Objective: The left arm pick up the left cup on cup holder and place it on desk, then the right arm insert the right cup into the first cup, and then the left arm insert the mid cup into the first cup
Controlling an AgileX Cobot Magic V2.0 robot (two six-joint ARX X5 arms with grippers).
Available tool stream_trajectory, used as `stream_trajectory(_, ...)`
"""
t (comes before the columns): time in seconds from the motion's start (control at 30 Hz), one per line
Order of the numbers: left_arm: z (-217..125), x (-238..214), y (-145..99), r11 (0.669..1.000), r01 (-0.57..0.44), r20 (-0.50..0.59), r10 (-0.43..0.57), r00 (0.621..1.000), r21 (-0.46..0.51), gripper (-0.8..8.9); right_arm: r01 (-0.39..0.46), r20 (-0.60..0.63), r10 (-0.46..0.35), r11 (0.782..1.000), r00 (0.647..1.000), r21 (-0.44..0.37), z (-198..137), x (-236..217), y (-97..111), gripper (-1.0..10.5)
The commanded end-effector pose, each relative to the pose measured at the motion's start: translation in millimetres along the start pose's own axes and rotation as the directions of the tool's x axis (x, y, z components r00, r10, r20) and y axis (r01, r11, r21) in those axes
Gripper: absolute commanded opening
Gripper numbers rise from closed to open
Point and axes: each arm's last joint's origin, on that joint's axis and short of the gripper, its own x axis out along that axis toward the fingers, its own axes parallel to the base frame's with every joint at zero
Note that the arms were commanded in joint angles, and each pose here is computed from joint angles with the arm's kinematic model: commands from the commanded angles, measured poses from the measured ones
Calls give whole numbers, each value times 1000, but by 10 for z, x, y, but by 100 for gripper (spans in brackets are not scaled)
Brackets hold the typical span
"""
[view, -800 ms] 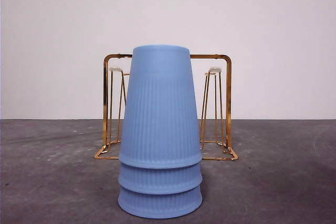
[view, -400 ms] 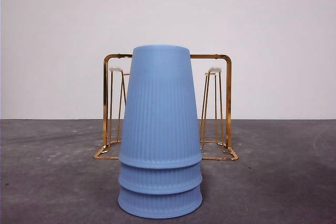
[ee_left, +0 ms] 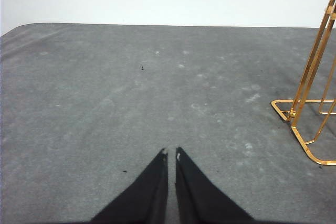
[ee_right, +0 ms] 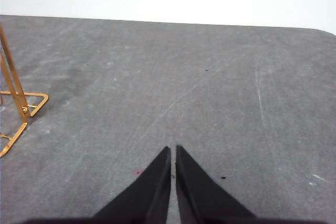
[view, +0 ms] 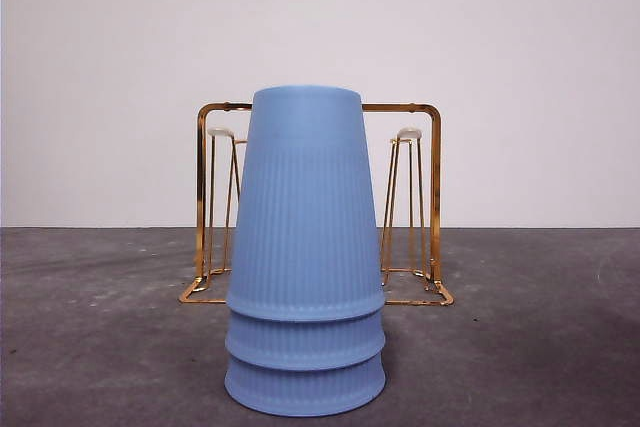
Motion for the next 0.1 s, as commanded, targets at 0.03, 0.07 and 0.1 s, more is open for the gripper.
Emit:
stream_trajectory(0.03,-71,20,2,1000,0,-24,0,1000,9,21,-2,6,2,1000,1000,-4,-6,5,1,12)
stream_trajectory(0.07,-71,20,2,1000,0,-24,0,1000,9,22,-2,6,2,1000,1000,-4,-6,5,1,12)
stream_trajectory(0.1,-71,20,2,1000,1,-24,-1,1000,9,21,-2,6,2,1000,1000,-4,-6,5,1,12)
